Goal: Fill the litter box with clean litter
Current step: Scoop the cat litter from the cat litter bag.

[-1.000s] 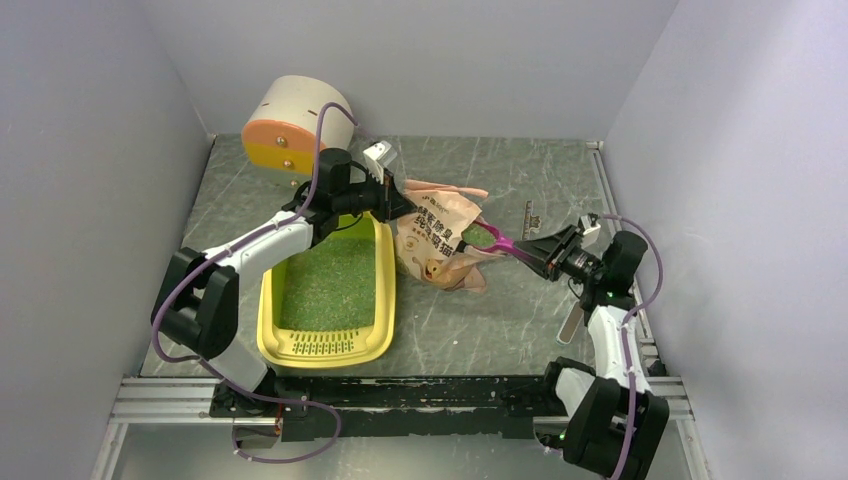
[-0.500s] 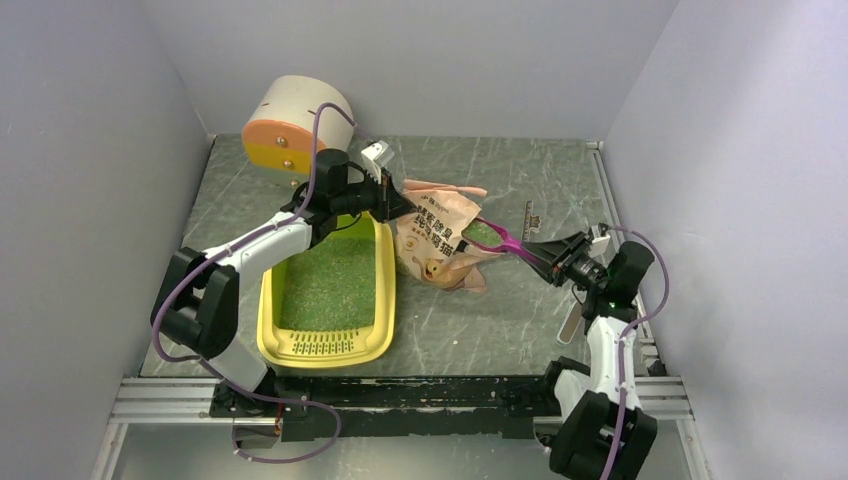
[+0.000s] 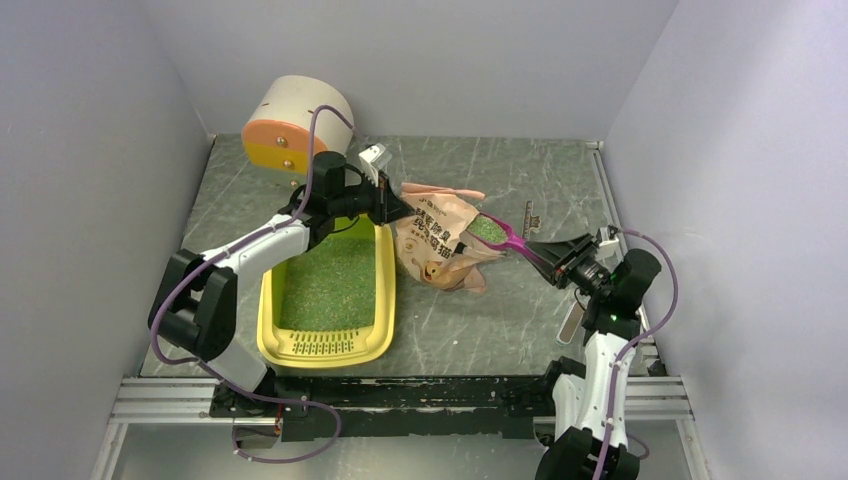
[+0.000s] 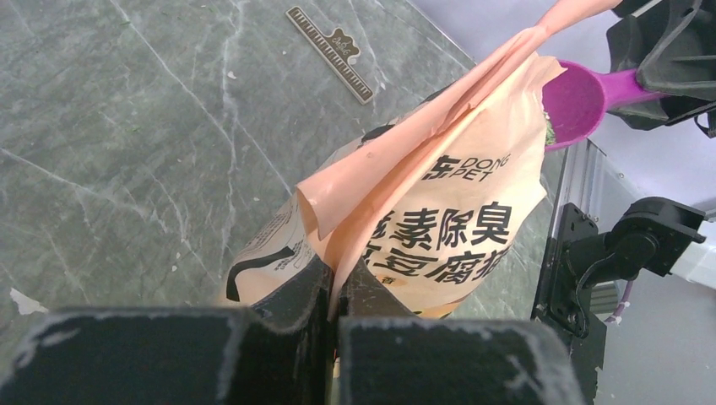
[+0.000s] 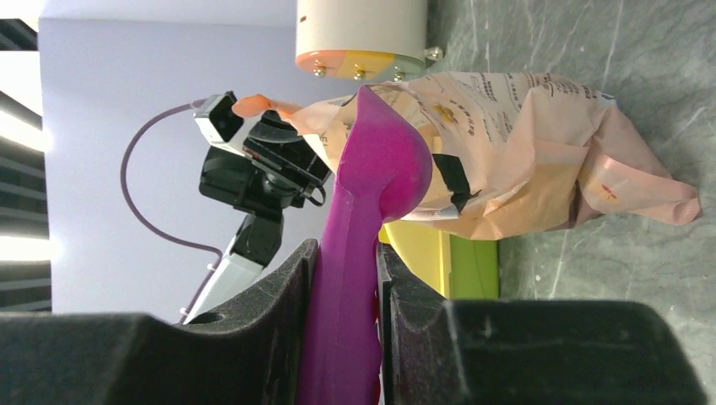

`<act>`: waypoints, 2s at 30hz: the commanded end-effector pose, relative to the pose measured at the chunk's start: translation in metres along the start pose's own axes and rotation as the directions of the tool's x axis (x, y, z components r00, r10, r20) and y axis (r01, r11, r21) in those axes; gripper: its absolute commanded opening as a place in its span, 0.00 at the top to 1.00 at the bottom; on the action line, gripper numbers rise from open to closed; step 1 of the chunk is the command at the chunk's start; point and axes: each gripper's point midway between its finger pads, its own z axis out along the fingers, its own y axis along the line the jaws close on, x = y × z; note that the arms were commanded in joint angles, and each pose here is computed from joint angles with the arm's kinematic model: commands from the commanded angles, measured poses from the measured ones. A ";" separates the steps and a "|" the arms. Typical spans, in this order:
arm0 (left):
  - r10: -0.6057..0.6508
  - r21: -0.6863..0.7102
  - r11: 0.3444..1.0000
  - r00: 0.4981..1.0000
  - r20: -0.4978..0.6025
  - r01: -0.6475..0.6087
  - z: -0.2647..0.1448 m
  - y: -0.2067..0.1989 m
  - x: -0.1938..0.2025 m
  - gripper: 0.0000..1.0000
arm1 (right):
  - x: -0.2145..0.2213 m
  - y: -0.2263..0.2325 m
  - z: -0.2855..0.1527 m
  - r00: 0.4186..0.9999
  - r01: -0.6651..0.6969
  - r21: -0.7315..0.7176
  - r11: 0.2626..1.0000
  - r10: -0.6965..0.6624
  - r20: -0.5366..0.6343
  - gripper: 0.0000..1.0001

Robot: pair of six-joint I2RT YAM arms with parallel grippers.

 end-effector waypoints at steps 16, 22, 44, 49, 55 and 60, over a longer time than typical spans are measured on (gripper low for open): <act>-0.029 -0.064 0.997 0.999 0.032 0.031 -0.003 0.019 -0.020 0.95 | 0.001 -0.006 -0.005 0.999 0.007 0.009 1.000 -0.007 0.046 1.00; -0.055 -0.102 0.993 0.998 0.036 0.059 -0.005 0.032 -0.016 0.95 | 0.005 -0.002 -0.006 0.999 -0.002 -0.007 1.000 0.003 0.033 1.00; -0.084 -0.107 0.990 0.996 0.039 0.088 -0.007 0.038 -0.012 0.95 | 0.005 0.036 -0.009 0.998 0.062 -0.092 0.994 -0.061 0.011 1.00; -0.084 -0.105 0.991 0.996 0.040 0.088 -0.006 0.039 -0.015 0.95 | 0.010 0.040 -0.010 0.998 0.068 -0.087 0.994 -0.069 -0.011 1.00; -0.092 -0.121 0.988 0.995 0.038 0.096 -0.005 0.041 -0.016 0.95 | 0.010 0.044 -0.010 0.997 0.076 -0.088 0.993 -0.077 -0.015 1.00; -0.101 -0.142 0.984 0.994 0.044 0.106 -0.005 0.047 -0.017 0.95 | 0.012 0.044 -0.011 0.997 0.073 -0.089 0.993 -0.076 -0.025 1.00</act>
